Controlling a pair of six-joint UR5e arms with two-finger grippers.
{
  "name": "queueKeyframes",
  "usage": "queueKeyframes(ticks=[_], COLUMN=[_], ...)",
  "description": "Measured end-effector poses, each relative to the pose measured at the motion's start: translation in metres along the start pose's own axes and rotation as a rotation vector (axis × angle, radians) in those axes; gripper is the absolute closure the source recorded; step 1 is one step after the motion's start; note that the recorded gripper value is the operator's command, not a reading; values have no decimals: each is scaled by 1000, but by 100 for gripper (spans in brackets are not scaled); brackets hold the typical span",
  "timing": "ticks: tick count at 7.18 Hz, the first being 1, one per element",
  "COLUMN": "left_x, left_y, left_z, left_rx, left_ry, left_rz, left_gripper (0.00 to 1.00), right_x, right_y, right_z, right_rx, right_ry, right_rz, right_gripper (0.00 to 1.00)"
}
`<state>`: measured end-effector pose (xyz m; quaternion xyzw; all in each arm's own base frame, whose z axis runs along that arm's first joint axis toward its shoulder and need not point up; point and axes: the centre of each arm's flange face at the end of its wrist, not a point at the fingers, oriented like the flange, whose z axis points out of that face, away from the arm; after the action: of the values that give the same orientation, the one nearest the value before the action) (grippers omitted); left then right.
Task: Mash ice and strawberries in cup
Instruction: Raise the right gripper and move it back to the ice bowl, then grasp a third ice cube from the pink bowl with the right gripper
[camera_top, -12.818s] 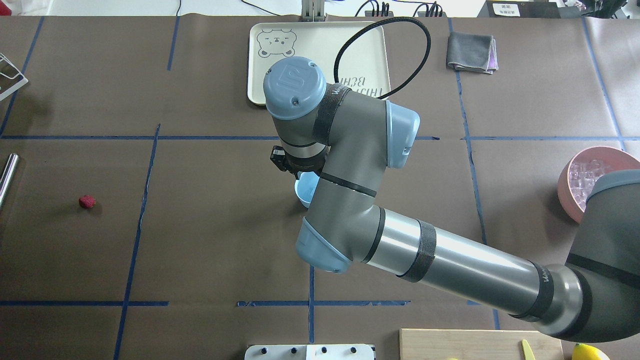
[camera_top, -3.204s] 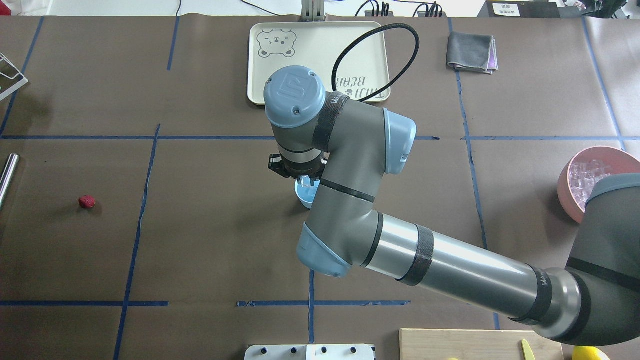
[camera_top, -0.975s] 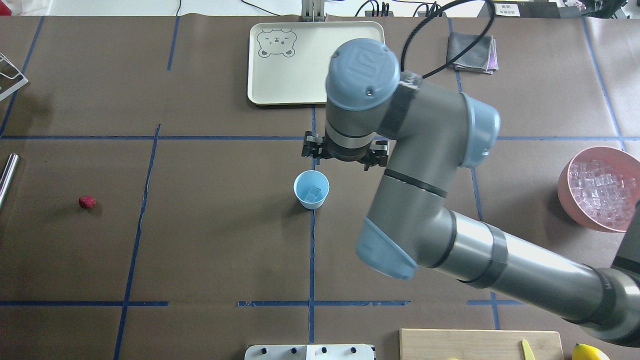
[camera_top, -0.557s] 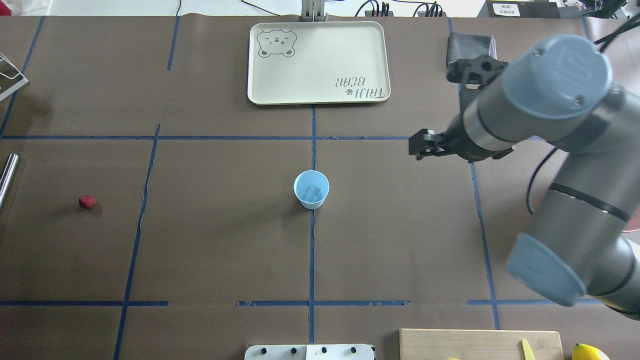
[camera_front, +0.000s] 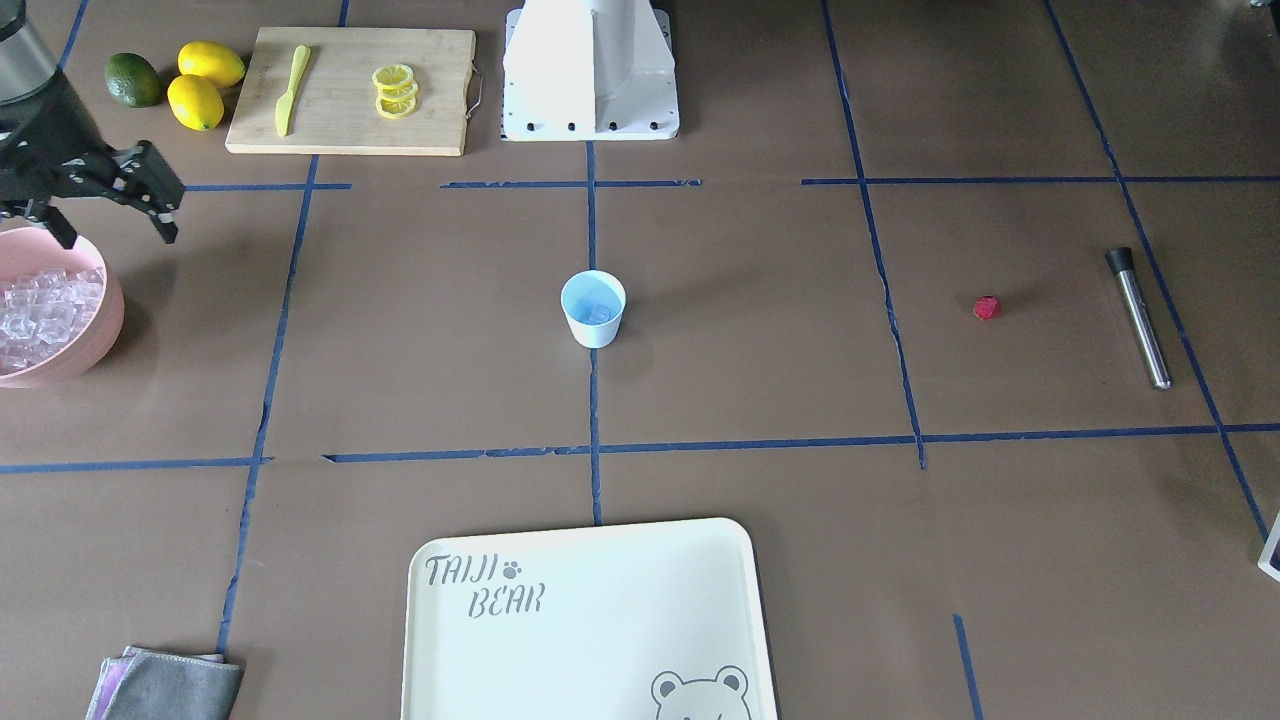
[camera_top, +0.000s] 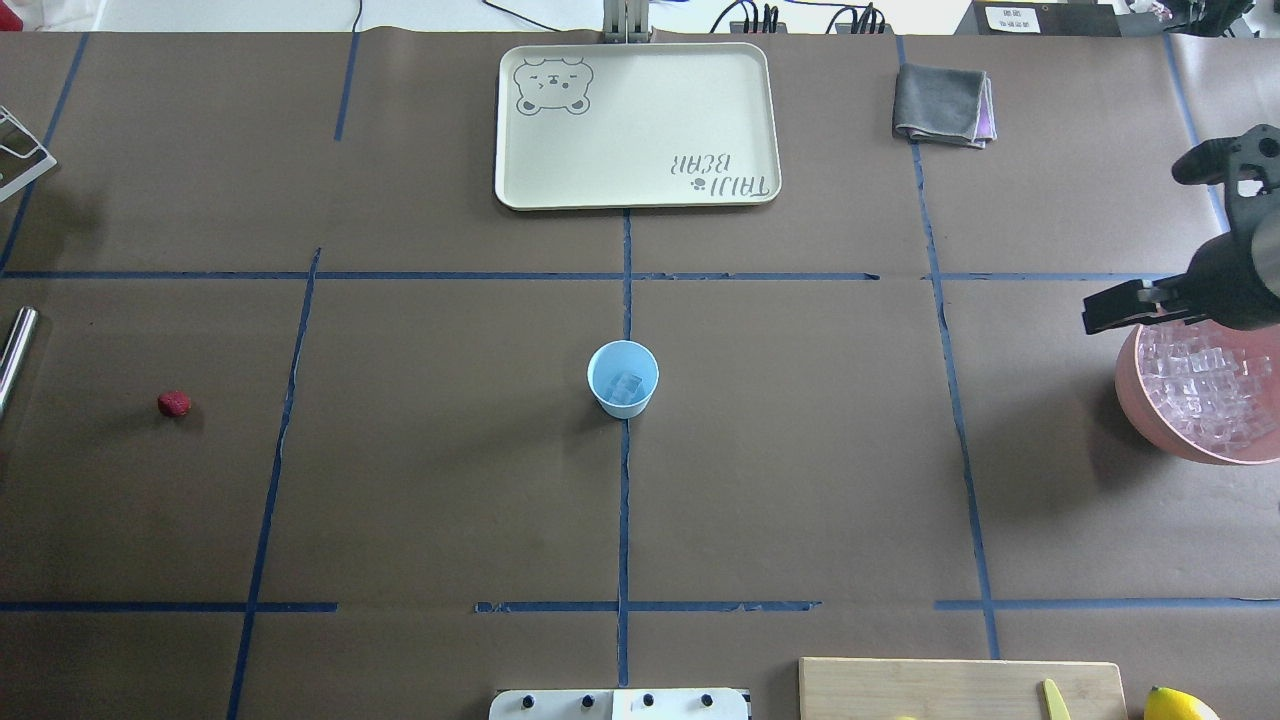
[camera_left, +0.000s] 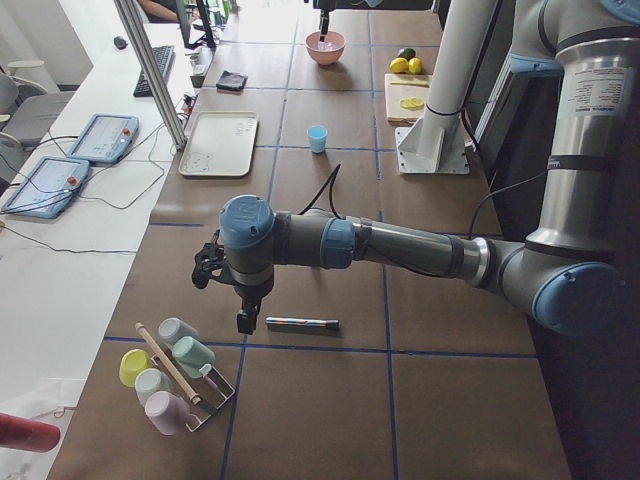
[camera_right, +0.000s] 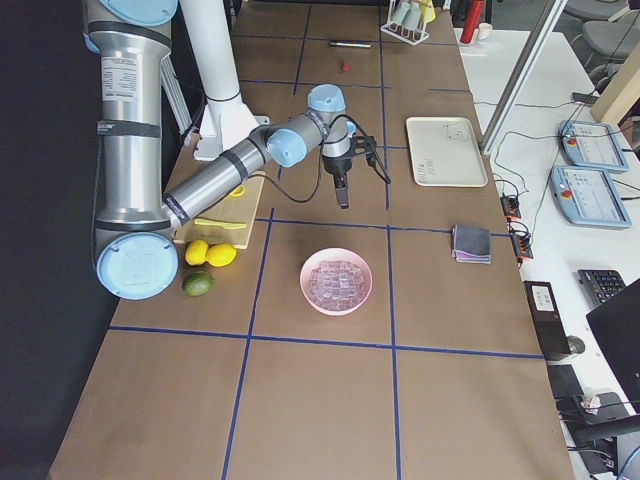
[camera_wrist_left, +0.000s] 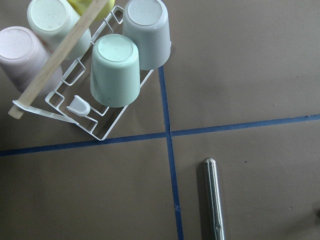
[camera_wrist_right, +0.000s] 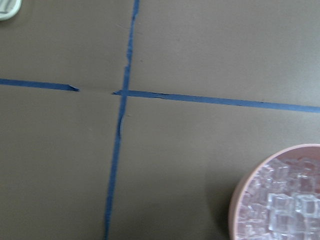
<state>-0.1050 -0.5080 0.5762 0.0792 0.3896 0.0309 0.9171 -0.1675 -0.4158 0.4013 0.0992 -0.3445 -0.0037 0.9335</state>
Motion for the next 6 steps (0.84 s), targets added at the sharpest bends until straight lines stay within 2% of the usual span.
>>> queueKeyframes(ticks=[2,6], left_x=[2,5], left_y=[-1,-1], left_z=[-1,-5], left_rx=[3,10], left_ry=[1,0], left_rz=[-4,-16], left_gripper=[0,0], right_x=[64,114], right_y=[-7,-8], right_z=[26,85], right_rx=[-31,-110], right_ry=[24,70], right_rz=[-31,9], right_gripper=[1,1])
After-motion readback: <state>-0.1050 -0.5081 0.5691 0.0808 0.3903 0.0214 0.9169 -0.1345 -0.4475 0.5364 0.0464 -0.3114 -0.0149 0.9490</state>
